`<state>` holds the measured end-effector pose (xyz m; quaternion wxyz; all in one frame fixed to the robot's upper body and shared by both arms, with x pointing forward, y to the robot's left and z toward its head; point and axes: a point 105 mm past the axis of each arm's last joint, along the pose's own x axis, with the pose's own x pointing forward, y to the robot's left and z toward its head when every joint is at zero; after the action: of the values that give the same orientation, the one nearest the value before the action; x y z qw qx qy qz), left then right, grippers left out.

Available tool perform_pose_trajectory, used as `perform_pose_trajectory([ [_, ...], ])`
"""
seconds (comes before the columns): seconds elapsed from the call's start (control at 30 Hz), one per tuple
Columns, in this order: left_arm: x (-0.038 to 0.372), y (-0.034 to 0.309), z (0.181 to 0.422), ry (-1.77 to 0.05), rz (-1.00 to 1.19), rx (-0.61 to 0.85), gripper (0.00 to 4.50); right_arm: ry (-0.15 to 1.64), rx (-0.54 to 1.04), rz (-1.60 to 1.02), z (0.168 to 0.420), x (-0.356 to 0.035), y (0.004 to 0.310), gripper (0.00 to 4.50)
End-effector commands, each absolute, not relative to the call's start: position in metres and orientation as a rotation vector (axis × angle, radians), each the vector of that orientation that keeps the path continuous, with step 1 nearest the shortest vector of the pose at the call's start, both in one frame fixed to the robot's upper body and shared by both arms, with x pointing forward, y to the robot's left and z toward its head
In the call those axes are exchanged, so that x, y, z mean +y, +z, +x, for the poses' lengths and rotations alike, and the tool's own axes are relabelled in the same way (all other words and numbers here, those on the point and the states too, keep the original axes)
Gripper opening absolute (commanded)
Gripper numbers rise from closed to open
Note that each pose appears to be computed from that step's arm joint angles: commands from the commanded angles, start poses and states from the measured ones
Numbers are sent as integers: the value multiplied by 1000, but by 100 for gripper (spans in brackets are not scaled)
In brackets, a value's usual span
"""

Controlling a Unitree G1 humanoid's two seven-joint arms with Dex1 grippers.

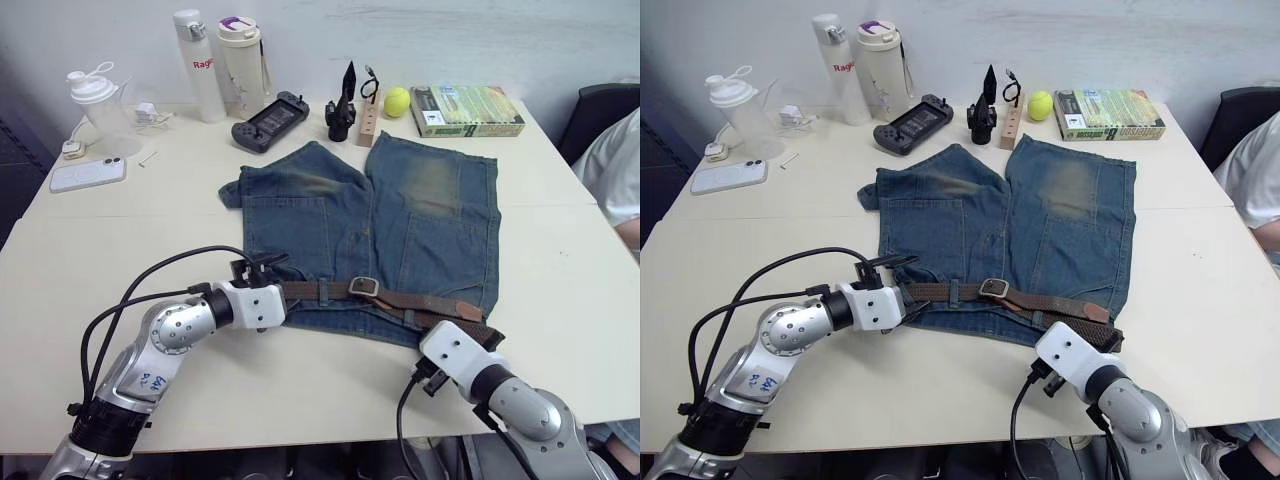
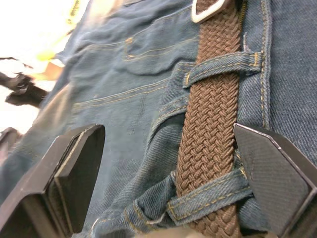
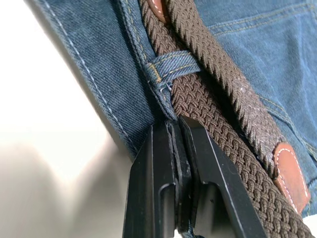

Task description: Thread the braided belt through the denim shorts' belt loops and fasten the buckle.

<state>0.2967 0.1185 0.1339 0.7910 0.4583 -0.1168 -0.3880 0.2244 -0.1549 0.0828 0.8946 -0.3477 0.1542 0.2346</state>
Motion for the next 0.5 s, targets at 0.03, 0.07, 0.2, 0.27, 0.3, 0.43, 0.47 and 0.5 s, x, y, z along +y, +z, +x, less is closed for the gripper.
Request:
perform_pose_trajectory([
  [0.03, 116, 161, 287, -810, 901, -393, 450, 547, 334, -695, 219, -144, 77, 4],
  [0.07, 118, 162, 285, -805, 910, -408, 450, 552, 333, -693, 219, -143, 76, 4],
  [0.2, 120, 164, 277, -807, 901, -452, 450, 560, 327, -688, 222, -140, 75, 4],
  [0.27, 121, 155, 275, -831, 962, -442, 450, 563, 323, -686, 222, -139, 75, 4],
  [0.3, 122, 149, 275, -835, 989, -426, 450, 563, 320, -682, 223, -138, 76, 4],
  [0.43, 126, 139, 279, -801, 1072, -415, 450, 564, 316, -678, 224, -137, 77, 4],
  [0.47, 127, 137, 280, -793, 1089, -409, 450, 564, 316, -678, 224, -137, 77, 4],
  [0.5, 128, 135, 281, -789, 1100, -405, 450, 564, 317, -678, 224, -137, 77, 4],
])
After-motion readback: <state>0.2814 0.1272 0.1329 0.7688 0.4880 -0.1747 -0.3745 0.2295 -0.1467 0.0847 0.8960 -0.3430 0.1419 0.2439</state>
